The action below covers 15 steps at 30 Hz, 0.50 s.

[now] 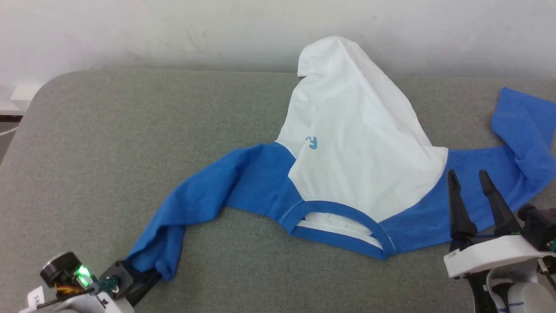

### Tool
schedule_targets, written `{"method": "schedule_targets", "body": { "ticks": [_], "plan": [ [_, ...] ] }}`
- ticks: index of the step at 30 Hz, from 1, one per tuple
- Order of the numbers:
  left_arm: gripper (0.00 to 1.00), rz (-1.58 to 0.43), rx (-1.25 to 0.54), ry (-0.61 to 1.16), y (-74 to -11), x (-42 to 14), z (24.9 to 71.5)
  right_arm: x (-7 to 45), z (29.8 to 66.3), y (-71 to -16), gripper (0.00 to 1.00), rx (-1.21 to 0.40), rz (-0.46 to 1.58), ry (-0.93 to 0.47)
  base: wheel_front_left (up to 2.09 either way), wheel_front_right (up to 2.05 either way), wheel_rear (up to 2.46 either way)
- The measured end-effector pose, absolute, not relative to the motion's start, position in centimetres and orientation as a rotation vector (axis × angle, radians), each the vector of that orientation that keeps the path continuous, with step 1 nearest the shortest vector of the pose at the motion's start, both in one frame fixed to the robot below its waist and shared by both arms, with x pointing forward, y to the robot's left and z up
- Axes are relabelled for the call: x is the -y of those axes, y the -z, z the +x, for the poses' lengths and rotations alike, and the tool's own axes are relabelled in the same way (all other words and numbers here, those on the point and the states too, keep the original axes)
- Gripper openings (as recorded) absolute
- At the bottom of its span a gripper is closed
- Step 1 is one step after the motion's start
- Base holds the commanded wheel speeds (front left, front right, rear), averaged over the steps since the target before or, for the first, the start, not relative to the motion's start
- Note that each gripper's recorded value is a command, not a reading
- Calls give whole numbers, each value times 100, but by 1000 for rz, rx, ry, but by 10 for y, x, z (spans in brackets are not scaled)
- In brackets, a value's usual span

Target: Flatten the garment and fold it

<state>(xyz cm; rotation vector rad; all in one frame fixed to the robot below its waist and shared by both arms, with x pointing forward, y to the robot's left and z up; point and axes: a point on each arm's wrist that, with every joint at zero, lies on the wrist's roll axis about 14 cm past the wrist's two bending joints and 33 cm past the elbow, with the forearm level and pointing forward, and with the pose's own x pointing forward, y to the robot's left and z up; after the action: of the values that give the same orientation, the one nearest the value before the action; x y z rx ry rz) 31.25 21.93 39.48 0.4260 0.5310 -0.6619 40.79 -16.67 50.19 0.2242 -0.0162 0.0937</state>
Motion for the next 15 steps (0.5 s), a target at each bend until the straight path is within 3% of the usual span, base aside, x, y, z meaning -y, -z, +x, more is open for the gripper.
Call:
{"method": "schedule_targets", "body": {
  "ticks": [2, 3, 4, 9, 15],
  "plan": [
    [0, 424, -581, 660, -386, -223, 302, 165, 408, -501, 100, 14, 228, -99, 0, 0, 0],
    [77, 424, -596, 664, -384, -223, 299, 164, 408, -501, 100, 13, 229, -101, 0, 0, 0],
    [100, 425, -602, 666, -382, -223, 296, 163, 408, -502, 100, 13, 230, -104, 0, 0, 0],
    [100, 390, -579, 615, -390, -230, 299, 159, 407, -503, 100, 10, 231, -117, 0, 0, 0],
    [100, 292, -376, 438, -444, -244, 336, 146, 405, -508, 100, -2, 207, -158, 0, 0, 0]
  ]
}}
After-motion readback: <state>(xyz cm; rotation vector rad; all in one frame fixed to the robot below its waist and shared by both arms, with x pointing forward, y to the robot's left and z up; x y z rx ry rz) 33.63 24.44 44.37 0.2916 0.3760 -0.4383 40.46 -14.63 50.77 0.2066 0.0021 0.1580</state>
